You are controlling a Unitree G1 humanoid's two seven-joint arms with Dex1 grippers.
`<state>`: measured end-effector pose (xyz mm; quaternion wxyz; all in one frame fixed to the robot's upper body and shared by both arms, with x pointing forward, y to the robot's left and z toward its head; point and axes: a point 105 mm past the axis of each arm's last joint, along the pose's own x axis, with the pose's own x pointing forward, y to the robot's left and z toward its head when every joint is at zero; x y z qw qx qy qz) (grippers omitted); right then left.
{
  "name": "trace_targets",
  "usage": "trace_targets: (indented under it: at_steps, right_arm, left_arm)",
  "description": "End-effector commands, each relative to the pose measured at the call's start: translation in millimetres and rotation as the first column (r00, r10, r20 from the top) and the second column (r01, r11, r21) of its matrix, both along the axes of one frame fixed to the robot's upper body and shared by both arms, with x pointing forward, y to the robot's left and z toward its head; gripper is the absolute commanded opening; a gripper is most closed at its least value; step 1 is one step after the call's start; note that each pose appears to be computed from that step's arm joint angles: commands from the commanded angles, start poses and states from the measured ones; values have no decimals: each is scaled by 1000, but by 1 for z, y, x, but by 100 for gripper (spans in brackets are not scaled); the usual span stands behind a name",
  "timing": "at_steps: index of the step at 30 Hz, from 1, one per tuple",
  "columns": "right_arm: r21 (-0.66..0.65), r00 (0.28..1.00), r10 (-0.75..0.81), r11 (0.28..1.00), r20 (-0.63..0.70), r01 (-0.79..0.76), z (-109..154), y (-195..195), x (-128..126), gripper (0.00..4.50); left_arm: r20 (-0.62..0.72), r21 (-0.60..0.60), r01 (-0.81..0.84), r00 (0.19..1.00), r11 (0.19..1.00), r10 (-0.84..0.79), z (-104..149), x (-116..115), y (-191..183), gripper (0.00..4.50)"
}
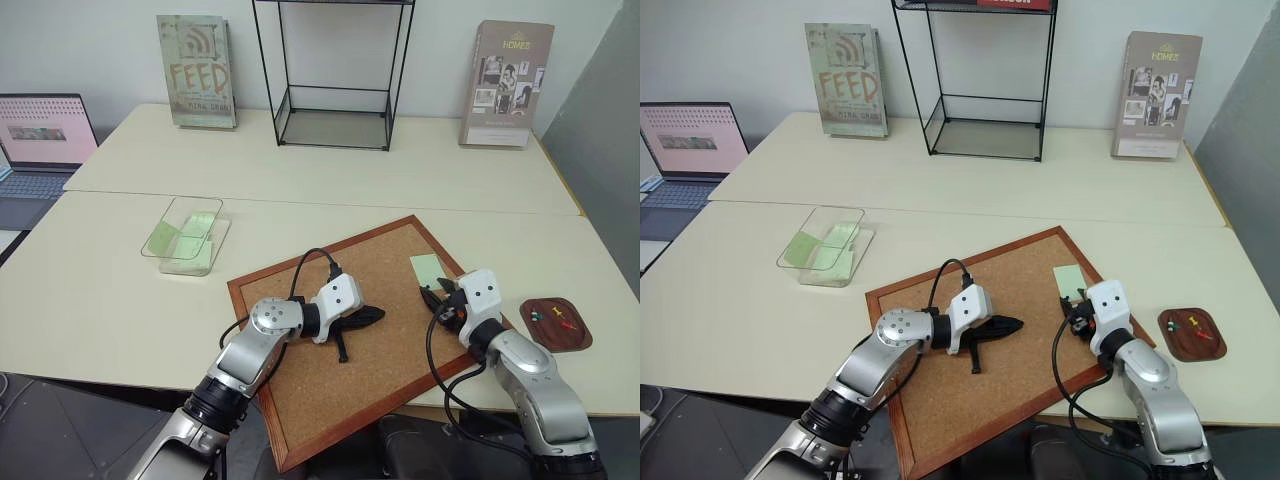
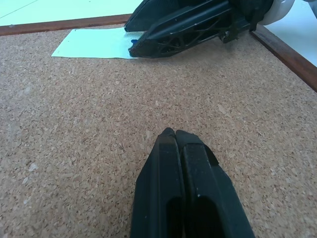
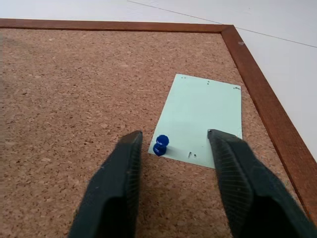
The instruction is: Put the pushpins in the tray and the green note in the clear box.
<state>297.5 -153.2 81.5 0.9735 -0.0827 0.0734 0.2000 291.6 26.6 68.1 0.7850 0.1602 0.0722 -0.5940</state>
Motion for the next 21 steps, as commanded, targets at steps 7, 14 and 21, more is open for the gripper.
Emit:
trace_targets:
  at_steps: [7,14,21]
  right_arm:
    - [15,998,19,1000,58,-20,13,6,-1,4]
    - [12,992,55,998,113,-57,31,15,-4,4]
    - [-51,969,135,991,205,-127,67,23,-10,4]
  left_arm:
    - [-37,62,-23,999,998,26,-17,1,8,0]
    - [-39,59,-24,999,998,27,-17,0,7,0]
    - [-44,31,-56,997,998,58,-12,6,3,0]
